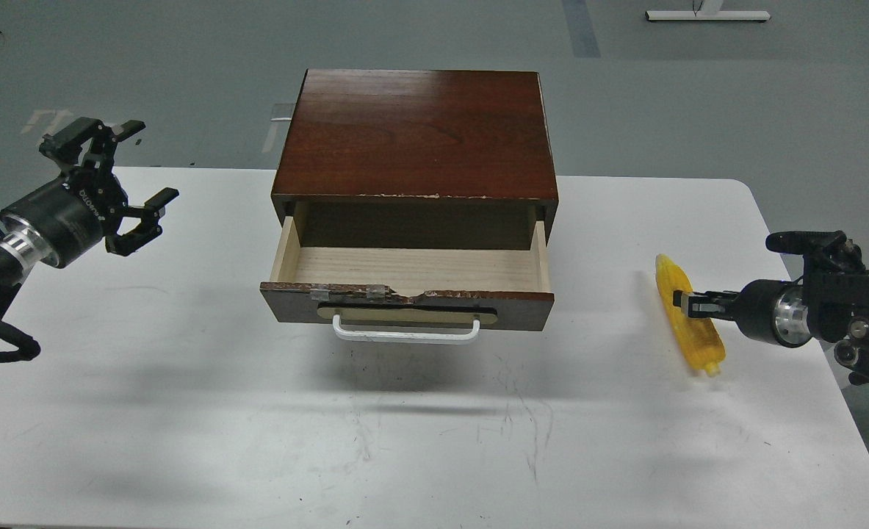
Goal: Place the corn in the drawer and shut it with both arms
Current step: 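Lift the corn with the right gripper and lower it into the open drawer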
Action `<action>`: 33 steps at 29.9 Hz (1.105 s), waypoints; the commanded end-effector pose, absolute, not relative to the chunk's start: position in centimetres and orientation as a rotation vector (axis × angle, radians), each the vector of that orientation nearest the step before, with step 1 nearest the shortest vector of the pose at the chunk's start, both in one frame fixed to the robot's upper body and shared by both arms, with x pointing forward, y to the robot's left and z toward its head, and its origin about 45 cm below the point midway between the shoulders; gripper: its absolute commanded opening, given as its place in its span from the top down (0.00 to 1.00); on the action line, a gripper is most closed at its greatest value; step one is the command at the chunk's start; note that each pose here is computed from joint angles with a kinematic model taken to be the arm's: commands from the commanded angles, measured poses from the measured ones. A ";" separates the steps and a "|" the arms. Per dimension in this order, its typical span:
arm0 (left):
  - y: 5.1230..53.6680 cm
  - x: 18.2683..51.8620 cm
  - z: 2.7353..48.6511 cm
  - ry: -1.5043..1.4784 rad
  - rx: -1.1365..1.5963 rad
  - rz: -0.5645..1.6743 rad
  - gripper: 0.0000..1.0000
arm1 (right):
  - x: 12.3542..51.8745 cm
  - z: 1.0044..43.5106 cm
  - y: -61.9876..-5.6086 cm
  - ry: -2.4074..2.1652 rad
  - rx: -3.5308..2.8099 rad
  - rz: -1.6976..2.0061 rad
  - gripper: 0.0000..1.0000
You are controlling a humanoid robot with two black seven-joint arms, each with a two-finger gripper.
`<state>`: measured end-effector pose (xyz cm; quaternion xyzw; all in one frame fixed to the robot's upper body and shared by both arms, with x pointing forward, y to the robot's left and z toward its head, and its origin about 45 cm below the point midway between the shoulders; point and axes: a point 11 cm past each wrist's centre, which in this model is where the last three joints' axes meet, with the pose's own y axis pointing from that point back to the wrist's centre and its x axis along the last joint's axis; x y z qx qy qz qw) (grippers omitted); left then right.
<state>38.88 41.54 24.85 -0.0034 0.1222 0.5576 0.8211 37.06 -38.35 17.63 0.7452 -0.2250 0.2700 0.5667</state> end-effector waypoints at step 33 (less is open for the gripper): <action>43.5 38.3 25.2 0.244 0.027 1.227 0.02 | 39.1 30.6 -8.4 0.339 1.618 2.057 0.40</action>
